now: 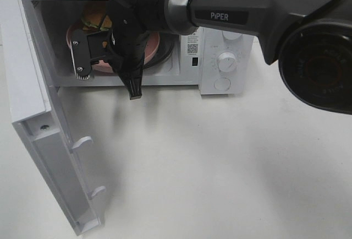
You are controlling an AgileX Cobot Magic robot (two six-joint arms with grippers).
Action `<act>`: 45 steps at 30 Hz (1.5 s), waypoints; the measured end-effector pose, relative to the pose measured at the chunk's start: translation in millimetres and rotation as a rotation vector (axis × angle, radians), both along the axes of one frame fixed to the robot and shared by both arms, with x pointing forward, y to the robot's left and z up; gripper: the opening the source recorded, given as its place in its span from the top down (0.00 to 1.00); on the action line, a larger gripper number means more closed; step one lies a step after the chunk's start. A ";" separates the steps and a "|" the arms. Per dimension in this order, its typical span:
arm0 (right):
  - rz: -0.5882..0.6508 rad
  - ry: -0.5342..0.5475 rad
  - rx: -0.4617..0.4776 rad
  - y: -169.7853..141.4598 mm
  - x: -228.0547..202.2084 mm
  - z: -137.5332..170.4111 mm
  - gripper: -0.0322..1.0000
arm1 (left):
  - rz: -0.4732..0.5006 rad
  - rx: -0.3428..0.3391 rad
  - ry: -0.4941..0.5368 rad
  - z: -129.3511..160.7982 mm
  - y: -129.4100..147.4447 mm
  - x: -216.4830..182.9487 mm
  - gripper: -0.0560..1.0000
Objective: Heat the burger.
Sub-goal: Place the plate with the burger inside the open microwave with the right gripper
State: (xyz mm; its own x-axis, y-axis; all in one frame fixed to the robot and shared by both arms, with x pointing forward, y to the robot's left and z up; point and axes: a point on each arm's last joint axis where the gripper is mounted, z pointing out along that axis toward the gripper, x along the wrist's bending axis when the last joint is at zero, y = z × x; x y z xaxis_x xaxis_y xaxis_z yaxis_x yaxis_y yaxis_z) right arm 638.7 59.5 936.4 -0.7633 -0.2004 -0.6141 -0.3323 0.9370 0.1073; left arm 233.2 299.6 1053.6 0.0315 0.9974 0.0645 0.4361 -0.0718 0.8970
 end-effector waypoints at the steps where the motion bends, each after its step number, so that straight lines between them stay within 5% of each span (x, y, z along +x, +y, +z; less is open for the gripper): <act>1: 0.000 -0.002 0.002 1.8 1.9 -2.2 0.93 | 0.000 0.000 0.000 0.0 0.0 0.0 0.07; 28: -0.020 -0.025 0.015 -7.0 19.8 -16.3 0.90 | 0.000 0.000 0.000 0.0 0.0 0.0 0.07; 45: 0.022 -0.039 0.033 -3.6 19.6 -11.5 0.59 | 0.000 0.000 0.000 0.0 0.0 0.0 0.07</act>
State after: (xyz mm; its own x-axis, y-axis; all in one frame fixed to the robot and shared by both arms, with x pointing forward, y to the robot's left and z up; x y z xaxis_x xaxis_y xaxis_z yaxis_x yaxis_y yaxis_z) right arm 658.4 55.9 924.8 -0.7346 -0.1963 -0.6495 -0.3573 0.9257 0.1243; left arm 233.2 299.6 1053.6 0.0315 0.9974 0.0645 0.4361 -0.0718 0.8970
